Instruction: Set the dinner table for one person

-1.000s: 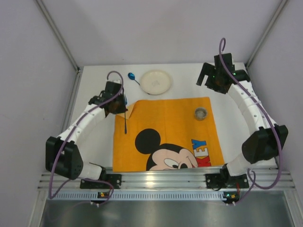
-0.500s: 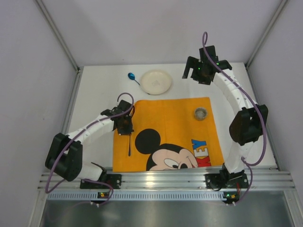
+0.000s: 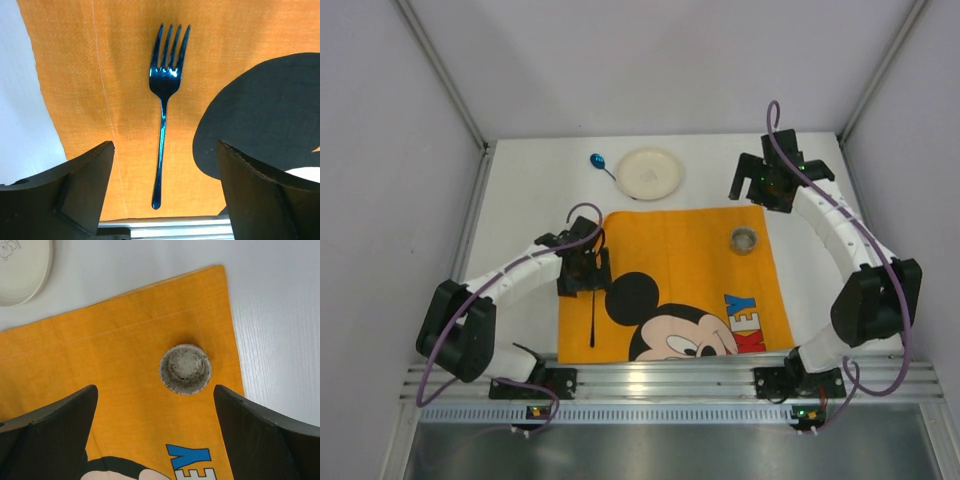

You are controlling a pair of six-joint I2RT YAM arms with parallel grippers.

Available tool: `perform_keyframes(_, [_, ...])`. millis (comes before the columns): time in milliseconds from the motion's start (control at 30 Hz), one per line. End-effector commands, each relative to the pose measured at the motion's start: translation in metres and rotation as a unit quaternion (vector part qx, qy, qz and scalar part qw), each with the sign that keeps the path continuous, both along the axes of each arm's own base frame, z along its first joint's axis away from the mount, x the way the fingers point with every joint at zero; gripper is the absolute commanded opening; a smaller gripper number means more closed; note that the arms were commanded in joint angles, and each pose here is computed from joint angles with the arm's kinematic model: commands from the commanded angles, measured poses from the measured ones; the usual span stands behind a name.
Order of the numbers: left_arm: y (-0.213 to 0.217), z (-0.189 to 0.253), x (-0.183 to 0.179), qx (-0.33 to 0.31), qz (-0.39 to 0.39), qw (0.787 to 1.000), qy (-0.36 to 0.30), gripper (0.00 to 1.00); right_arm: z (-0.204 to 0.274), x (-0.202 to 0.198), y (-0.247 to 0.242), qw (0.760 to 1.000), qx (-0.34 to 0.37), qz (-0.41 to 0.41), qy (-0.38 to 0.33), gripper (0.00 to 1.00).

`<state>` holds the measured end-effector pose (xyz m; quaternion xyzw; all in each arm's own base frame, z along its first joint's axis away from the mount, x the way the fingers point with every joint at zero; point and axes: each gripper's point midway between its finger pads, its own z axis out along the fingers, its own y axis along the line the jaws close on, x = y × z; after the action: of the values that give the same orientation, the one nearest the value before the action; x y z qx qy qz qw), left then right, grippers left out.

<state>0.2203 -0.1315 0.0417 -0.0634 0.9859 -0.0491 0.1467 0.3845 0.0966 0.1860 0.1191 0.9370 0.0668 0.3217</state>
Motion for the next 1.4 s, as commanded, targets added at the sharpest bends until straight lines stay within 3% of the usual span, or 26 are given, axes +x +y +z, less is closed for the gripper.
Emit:
perform_keyframes(0, [-0.012, 0.027, 0.027, -0.009, -0.008, 0.999, -0.041, 0.90, 0.023, -0.006, -0.013, 0.999, -0.008, -0.006, -0.041, 1.00])
perform_keyframes(133, [-0.037, 0.052, 0.079, -0.023, -0.039, 0.995, -0.094, 0.89, 0.023, -0.016, -0.013, 0.999, -0.002, -0.004, -0.040, 1.00])
perform_keyframes(367, [-0.082, 0.032, 0.142, -0.039, -0.092, 0.991, -0.090, 0.72, 0.025, -0.030, -0.016, 0.999, -0.005, 0.003, -0.033, 1.00])
perform_keyframes(533, [-0.084, 0.016, 0.177, -0.023, -0.090, 0.992, -0.083, 0.70, 0.035, -0.042, -0.027, 0.999, -0.020, 0.000, -0.044, 1.00])
perform_keyframes(800, [-0.004, 0.012, 0.228, 0.017, -0.021, 0.997, -0.078, 0.69, 0.036, -0.062, -0.054, 0.998, -0.045, -0.011, -0.048, 1.00])
perform_keyframes(967, [0.058, 0.064, 0.265, 0.065, 0.049, 0.987, -0.141, 0.71, 0.035, -0.053, -0.049, 0.998, -0.030, -0.002, -0.054, 1.00])
perform_keyframes(1200, [0.070, 0.127, 0.261, 0.052, 0.070, 0.976, -0.198, 0.74, 0.039, 0.013, 0.025, 0.987, 0.119, 0.081, -0.076, 1.00])
perform_keyframes(1267, [0.069, 0.133, 0.242, 0.039, 0.072, 0.977, -0.195, 0.74, 0.053, 0.037, 0.049, 0.980, 0.148, 0.099, -0.093, 1.00])
perform_keyframes(1367, [0.066, 0.127, 0.205, 0.015, 0.085, 0.981, -0.177, 0.74, 0.023, 0.084, 0.086, 0.975, 0.174, 0.122, -0.064, 0.98])
